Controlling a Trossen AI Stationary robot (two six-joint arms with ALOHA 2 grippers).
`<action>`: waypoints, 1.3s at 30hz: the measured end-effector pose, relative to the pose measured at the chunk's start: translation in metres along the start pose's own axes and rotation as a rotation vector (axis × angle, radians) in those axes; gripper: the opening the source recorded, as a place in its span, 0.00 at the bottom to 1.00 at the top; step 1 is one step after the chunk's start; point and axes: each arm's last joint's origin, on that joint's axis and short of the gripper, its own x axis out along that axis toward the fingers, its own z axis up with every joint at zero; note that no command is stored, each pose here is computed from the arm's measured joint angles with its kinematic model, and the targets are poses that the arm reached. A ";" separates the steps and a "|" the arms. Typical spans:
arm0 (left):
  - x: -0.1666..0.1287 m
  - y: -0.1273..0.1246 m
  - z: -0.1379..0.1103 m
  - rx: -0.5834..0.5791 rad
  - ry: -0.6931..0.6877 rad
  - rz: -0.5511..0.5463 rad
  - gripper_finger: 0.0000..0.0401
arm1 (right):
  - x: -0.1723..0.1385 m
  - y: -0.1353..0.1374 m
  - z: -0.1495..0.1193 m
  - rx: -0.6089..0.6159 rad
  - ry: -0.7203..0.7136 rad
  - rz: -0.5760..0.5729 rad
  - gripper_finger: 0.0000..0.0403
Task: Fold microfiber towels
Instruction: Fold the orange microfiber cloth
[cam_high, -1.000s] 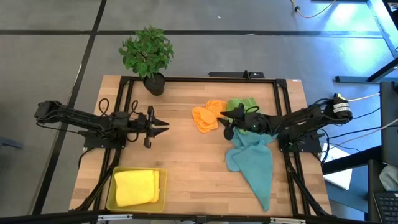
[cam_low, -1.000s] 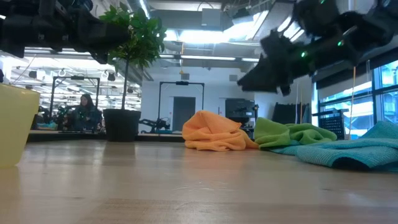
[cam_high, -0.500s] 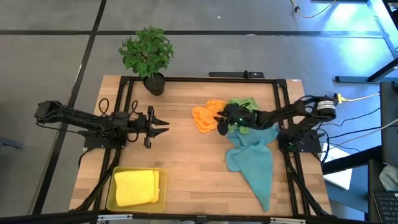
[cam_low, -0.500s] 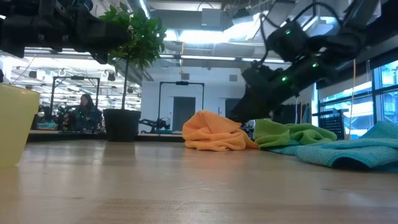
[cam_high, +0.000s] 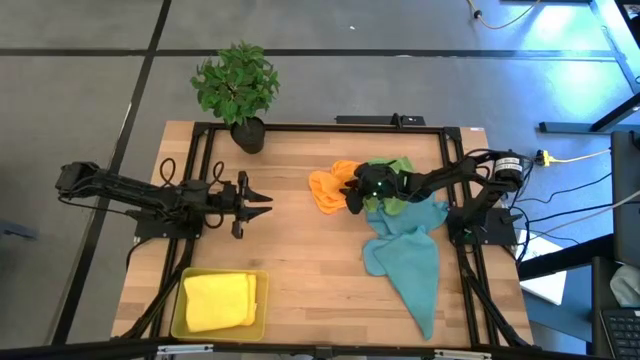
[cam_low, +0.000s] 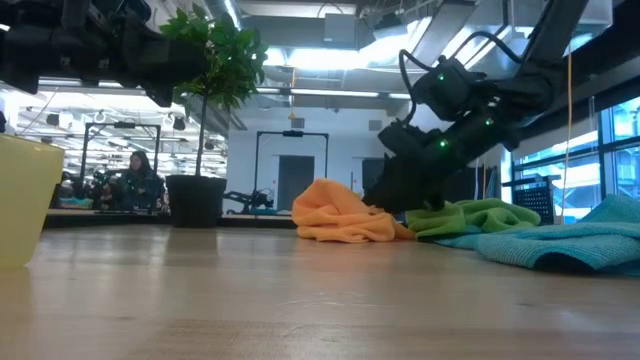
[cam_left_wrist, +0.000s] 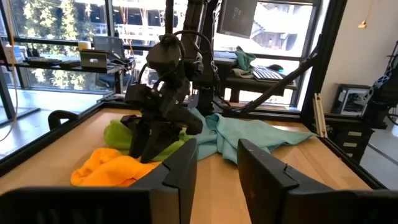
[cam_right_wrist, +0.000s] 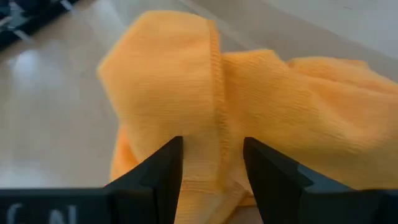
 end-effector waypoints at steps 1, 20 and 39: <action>0.000 0.000 0.000 0.000 0.000 0.000 0.27 | 0.000 0.001 0.000 -0.002 0.000 0.016 0.41; 0.000 0.000 -0.004 0.035 0.045 -0.005 0.27 | -0.005 0.028 0.017 -0.074 -0.185 0.311 0.01; 0.020 -0.002 -0.012 0.053 -0.003 -0.005 0.45 | -0.011 0.092 0.049 -0.225 -0.376 0.499 0.01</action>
